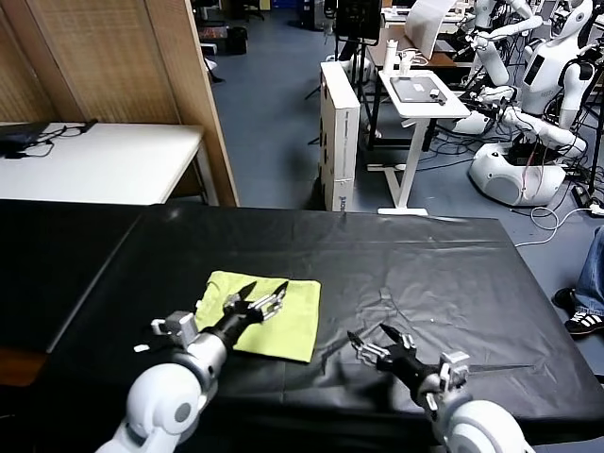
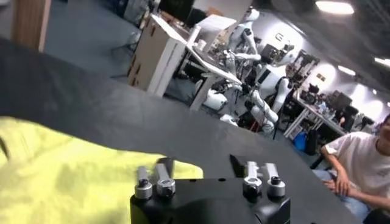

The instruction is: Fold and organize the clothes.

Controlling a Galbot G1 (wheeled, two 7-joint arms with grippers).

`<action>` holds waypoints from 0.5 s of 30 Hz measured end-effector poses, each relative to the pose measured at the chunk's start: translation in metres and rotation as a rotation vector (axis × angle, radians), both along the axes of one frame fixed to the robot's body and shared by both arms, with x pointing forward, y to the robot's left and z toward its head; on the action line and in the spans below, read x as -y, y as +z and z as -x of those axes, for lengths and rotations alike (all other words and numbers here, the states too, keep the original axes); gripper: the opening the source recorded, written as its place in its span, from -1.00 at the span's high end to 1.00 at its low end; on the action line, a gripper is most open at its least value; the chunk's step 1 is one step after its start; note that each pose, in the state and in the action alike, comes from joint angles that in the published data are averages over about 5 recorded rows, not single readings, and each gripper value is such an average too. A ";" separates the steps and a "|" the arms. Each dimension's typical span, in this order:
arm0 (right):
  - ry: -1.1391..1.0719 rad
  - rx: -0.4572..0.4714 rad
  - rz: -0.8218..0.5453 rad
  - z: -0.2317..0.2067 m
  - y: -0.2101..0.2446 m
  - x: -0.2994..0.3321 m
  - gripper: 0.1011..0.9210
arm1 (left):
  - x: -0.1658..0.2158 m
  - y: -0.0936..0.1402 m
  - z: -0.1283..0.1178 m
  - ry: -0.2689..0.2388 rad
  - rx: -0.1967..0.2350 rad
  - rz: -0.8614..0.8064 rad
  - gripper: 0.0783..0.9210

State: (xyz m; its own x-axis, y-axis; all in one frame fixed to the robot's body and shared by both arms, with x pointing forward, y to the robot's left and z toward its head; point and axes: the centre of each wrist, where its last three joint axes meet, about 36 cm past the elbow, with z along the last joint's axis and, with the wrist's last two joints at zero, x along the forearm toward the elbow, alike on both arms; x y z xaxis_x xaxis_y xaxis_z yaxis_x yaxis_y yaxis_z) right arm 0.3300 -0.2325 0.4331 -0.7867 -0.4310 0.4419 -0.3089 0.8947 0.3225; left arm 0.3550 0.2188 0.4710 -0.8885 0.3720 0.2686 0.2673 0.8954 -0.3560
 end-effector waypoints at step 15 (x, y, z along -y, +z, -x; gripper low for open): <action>0.088 -0.040 -0.043 -0.048 -0.021 -0.068 -0.93 | -0.012 -0.001 0.015 0.051 0.001 -0.045 -0.97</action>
State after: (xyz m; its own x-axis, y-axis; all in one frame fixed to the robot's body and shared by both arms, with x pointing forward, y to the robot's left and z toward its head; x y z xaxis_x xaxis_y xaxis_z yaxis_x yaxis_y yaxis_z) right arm 0.3780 -0.1650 0.4119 -0.7270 -0.5170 0.4519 -0.3719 0.8497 0.3737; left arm 0.3402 0.2311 0.4695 -0.9063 0.3141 0.2829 0.2215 0.9229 -0.3150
